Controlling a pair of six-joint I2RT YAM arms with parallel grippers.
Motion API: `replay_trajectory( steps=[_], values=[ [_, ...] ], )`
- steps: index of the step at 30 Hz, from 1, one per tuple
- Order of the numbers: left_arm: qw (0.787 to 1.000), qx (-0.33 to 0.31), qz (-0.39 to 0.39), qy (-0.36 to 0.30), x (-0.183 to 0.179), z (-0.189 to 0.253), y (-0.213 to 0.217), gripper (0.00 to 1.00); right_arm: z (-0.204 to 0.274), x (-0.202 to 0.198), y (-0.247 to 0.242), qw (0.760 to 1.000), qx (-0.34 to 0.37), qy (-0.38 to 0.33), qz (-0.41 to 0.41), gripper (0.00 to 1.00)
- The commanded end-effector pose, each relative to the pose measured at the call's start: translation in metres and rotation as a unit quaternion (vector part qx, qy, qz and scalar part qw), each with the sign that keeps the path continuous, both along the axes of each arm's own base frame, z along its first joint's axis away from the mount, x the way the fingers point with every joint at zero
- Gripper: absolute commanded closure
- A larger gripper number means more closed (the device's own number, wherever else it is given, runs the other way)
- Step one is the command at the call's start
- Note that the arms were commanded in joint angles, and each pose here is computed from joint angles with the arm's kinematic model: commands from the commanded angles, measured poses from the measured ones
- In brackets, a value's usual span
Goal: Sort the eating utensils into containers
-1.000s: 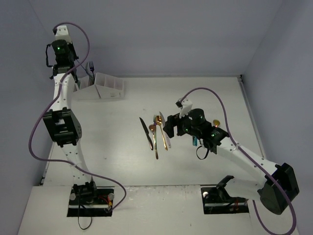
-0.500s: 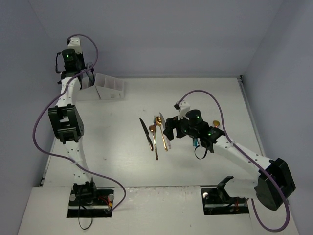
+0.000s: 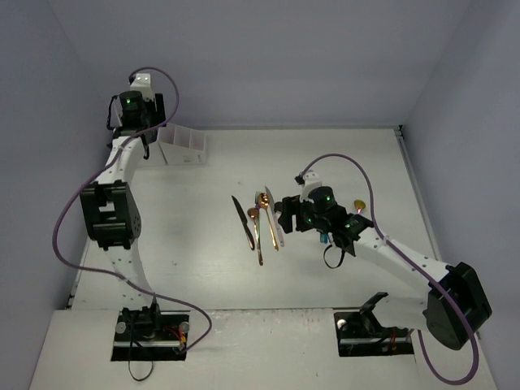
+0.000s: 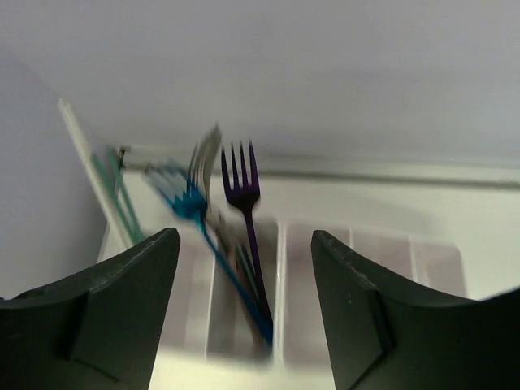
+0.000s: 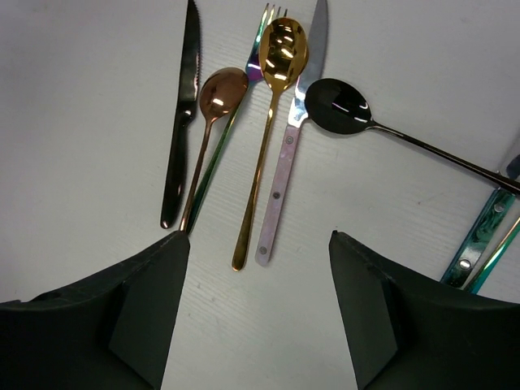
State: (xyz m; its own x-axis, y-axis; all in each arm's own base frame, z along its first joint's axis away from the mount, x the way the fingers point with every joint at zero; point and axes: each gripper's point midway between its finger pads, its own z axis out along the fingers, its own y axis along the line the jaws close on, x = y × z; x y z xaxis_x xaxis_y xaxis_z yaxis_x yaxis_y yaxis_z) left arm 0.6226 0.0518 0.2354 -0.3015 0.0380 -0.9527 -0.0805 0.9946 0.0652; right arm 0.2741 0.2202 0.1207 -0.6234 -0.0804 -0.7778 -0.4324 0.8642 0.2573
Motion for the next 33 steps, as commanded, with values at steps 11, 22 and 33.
replay_trajectory(
  steps=[11,22,33],
  values=[
    [0.984,-0.168,-0.047,-0.038,-0.242,0.106,-0.101,0.25,0.008,0.031,0.021,0.998,0.014,0.004,-0.068,0.59],
    [0.982,-0.169,-0.065,0.054,-0.358,-0.010,-0.101,0.25,-0.032,0.046,0.070,0.995,-0.026,0.034,-0.089,0.72],
    [0.982,-0.167,-0.058,0.059,-0.367,-0.021,-0.098,0.25,-0.070,0.054,0.084,0.991,-0.052,0.063,-0.104,0.77]
  ],
)
